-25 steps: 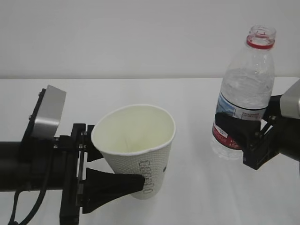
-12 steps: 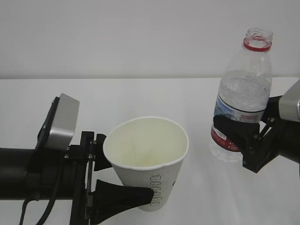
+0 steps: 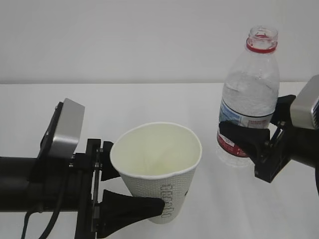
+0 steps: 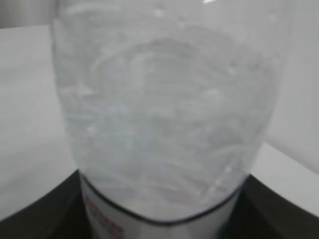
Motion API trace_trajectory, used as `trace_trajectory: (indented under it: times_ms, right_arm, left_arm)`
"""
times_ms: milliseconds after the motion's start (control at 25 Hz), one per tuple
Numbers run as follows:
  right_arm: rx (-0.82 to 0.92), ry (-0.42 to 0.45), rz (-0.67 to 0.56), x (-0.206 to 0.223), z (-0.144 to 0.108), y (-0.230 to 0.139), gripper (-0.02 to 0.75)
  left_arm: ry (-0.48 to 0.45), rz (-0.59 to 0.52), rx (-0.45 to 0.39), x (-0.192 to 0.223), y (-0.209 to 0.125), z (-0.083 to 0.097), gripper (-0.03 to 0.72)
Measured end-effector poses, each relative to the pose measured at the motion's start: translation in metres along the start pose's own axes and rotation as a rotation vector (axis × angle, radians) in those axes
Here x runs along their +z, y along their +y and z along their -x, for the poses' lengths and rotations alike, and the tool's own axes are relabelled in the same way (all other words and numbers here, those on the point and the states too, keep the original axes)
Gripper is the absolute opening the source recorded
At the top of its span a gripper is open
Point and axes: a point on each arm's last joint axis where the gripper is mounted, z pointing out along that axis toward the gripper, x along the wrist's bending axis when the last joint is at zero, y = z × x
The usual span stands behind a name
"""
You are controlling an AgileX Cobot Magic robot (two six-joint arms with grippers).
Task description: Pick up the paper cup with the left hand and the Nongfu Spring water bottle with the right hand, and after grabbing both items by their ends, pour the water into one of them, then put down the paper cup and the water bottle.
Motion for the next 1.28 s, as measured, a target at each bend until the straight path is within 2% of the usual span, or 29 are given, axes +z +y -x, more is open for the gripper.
trace_trajectory:
  times_ms: [680, 1000, 1280]
  right_arm:
    - [-0.108, 0.064, 0.051, 0.014, 0.011, 0.028, 0.486]
    - [-0.143, 0.097, 0.025, 0.024, 0.003, 0.036, 0.486]
    - [-0.216, 0.121, 0.063, 0.038, 0.002, 0.053, 0.486]
  left_arm:
    - [-0.024, 0.031, 0.002, 0.000, 0.003, 0.002, 0.510]
    - [-0.092, 0.025, 0.037, 0.014, 0.008, 0.016, 0.510]
    - [-0.062, 0.023, 0.028, 0.015, 0.009, 0.013, 0.508]
